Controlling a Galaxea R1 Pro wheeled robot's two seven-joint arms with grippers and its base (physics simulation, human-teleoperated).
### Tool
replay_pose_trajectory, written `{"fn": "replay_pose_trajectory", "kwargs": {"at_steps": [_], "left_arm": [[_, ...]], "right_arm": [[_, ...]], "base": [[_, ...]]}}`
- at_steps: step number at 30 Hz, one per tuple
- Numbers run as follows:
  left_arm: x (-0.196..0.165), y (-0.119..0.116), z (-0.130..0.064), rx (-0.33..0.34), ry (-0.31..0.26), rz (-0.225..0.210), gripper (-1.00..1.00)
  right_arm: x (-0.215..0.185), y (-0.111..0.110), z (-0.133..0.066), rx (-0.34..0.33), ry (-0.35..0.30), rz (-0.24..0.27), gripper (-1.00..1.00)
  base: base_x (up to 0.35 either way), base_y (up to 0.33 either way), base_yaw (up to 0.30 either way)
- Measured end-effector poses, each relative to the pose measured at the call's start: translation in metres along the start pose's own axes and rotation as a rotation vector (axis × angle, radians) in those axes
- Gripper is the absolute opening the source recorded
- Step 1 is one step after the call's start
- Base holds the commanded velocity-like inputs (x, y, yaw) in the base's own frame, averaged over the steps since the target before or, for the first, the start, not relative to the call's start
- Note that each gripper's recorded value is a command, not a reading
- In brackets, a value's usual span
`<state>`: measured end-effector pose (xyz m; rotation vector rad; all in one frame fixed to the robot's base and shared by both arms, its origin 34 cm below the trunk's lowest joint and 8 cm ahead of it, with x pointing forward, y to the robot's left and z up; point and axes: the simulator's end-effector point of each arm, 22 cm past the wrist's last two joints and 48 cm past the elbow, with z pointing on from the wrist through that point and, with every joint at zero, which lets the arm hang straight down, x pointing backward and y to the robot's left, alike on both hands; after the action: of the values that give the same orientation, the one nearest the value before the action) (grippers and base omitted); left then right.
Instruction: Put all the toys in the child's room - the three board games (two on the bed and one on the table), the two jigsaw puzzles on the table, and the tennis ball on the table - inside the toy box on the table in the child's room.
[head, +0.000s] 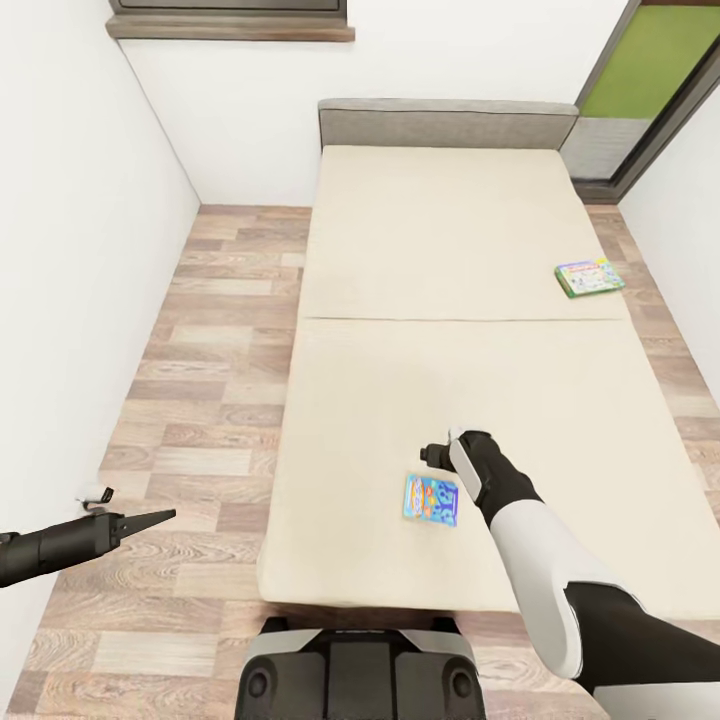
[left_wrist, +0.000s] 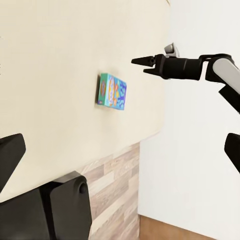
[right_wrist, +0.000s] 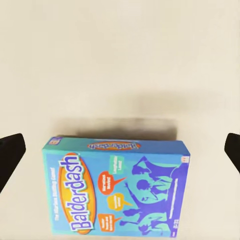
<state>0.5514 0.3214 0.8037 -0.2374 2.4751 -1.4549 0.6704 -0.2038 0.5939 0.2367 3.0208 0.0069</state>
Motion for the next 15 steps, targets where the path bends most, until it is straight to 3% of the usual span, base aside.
{"fn": "replay_pose_trajectory", "kwargs": {"at_steps": [15], "left_arm": [[0.007, 0.01, 0.004, -0.007, 0.014, -0.021, 1.0]], "right_arm": [[-0.029, 0.004, -0.004, -0.005, 0.021, -0.011, 1.0]], "base": [[0.0, 0.0, 0.0]]}}
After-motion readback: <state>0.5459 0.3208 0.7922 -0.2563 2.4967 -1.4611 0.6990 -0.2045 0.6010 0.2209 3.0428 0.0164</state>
